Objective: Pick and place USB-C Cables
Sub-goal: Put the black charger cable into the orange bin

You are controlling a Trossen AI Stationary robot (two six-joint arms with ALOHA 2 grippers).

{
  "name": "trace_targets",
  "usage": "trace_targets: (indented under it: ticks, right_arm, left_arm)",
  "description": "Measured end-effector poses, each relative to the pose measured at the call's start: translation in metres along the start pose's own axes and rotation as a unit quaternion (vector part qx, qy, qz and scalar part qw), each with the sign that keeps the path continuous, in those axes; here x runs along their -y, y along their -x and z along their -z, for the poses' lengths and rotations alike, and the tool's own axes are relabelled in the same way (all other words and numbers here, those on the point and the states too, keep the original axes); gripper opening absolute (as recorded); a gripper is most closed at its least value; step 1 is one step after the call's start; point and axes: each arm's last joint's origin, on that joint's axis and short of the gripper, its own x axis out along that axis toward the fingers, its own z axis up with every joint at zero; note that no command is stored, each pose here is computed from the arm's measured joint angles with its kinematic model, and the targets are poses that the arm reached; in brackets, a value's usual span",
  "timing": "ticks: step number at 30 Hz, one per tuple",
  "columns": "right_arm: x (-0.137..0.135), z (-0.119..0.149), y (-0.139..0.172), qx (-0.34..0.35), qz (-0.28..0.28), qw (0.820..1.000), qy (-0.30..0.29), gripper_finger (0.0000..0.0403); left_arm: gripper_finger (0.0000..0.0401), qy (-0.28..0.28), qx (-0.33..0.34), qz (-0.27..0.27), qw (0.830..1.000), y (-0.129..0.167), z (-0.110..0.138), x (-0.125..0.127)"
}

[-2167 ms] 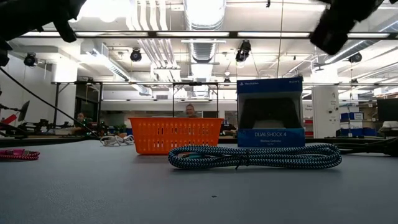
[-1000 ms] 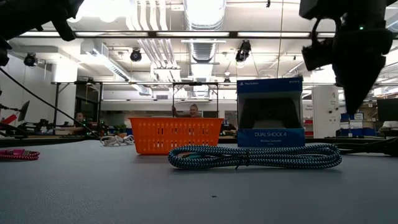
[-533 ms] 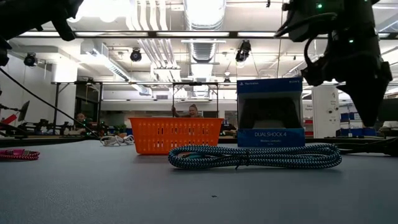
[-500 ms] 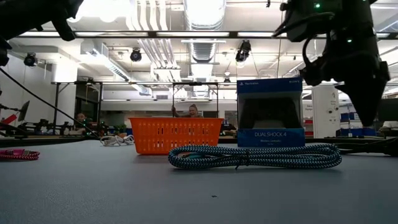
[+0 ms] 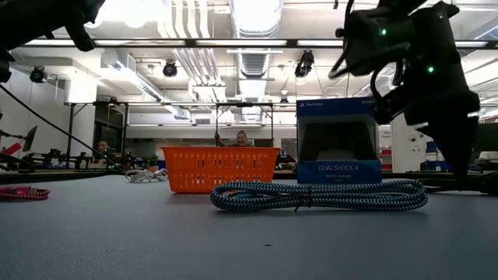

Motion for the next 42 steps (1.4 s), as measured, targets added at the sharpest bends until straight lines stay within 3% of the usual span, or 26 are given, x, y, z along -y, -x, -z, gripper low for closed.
trace_targets:
  ticks: [5, 14, 19, 30, 42]
  right_arm:
    - [-0.004, -0.004, -0.009, -0.008, 0.010, 1.000, 0.010, 0.0169]
    - [-0.013, -0.012, -0.024, -0.012, 0.014, 0.999, 0.040, 0.0168]
    - [-0.013, -0.012, -0.023, -0.009, 0.010, 0.999, 0.041, 0.0142]
    - [-0.014, -0.012, -0.021, -0.001, -0.005, 0.999, 0.041, 0.0046]
    - [-0.008, -0.007, 0.010, 0.075, -0.066, 0.994, 0.039, 0.0043]
  left_arm:
    - [0.0000, 0.000, 0.000, 0.000, 1.000, 0.000, 0.000, 0.000]
    - [0.0000, 0.000, 0.000, 0.000, 1.000, 0.000, 0.000, 0.000]
    - [0.0000, 0.000, 0.001, 0.000, 1.000, 0.000, 0.000, 0.000]
    - [0.0000, 0.000, 0.000, 0.000, 1.000, 0.000, 0.000, 0.000]
    - [0.0000, 0.000, 0.000, 0.000, 1.000, 0.000, 0.000, 0.000]
